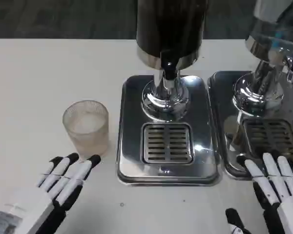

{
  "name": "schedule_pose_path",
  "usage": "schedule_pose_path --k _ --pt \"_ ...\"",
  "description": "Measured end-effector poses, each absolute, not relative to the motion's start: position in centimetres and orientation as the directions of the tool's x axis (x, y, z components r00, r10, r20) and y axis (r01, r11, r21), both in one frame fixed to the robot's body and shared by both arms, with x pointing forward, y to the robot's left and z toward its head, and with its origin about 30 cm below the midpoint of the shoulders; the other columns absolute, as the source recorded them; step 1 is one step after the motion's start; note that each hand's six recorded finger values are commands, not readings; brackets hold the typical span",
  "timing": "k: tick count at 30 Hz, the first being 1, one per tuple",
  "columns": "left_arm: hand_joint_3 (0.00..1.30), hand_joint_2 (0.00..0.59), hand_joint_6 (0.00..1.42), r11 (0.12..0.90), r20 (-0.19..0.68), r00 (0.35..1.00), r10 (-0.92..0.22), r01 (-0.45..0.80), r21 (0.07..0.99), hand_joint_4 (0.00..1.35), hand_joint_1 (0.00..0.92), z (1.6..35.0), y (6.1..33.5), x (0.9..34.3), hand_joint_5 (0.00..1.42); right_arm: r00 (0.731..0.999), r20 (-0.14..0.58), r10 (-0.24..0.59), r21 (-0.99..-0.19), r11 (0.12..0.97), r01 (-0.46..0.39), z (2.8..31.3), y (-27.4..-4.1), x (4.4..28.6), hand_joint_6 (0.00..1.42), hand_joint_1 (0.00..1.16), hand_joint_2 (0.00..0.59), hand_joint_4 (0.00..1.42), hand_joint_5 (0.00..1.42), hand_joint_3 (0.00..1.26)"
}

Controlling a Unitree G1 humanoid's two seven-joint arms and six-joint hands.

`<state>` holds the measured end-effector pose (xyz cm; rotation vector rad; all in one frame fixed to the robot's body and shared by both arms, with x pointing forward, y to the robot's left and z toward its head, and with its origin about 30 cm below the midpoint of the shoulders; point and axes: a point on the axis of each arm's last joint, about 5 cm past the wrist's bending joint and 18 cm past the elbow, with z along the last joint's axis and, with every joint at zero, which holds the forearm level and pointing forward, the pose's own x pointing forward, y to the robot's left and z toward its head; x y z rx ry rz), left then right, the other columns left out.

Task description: Grasp the cup under the faucet to collect the drink, then remove the cup.

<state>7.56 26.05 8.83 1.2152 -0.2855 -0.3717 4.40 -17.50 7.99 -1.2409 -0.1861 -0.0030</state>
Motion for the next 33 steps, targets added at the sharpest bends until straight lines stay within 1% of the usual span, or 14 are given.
schedule_pose_path --k 15,18,21,24,29,31,33 --pt "0.00 0.111 0.00 0.304 0.017 0.906 -0.422 0.124 0.945 0.00 0.000 8.9 26.1 7.6 0.00 0.986 0.141 0.092 -0.937 0.335 0.102 7.9 -17.5 4.4 0.02 0.43 0.437 0.00 0.00 0.14" --pt "0.00 0.102 0.00 0.311 0.020 0.907 -0.420 0.123 0.943 0.00 0.000 8.9 26.1 7.6 0.00 0.986 0.139 0.088 -0.935 0.341 0.102 7.9 -17.5 4.4 0.02 0.43 0.437 0.00 0.00 0.14" --pt "0.00 0.098 0.00 0.351 0.052 0.908 -0.415 0.107 0.930 0.00 0.000 8.9 26.2 7.6 0.00 0.987 0.140 0.083 -0.931 0.351 0.103 7.9 -17.4 4.4 0.02 0.43 0.437 0.00 0.00 0.15" --pt "0.00 0.082 0.00 0.406 0.087 0.916 -0.391 0.087 0.910 0.00 0.000 8.8 26.4 7.8 0.00 0.986 0.147 0.080 -0.924 0.367 0.108 7.9 -17.2 4.6 0.02 0.43 0.437 0.00 0.00 0.15" --pt "0.00 0.061 0.00 0.515 0.177 0.935 -0.309 0.008 0.857 0.00 0.000 8.6 26.7 9.1 0.00 0.984 0.163 0.073 -0.914 0.386 0.123 7.9 -16.9 5.0 0.04 0.43 0.437 0.00 0.00 0.15" --pt "0.00 0.057 0.00 0.538 0.196 0.938 -0.287 -0.011 0.843 0.00 0.000 8.5 26.8 9.5 0.00 0.983 0.168 0.072 -0.911 0.393 0.127 7.9 -16.7 5.1 0.04 0.43 0.437 0.00 0.00 0.16" --pt "0.00 0.053 0.00 0.578 0.225 0.944 -0.243 -0.046 0.814 0.00 0.000 8.2 27.1 10.5 0.00 0.982 0.170 0.076 -0.906 0.403 0.126 7.8 -16.5 5.3 0.04 0.43 0.437 0.00 0.00 0.16"
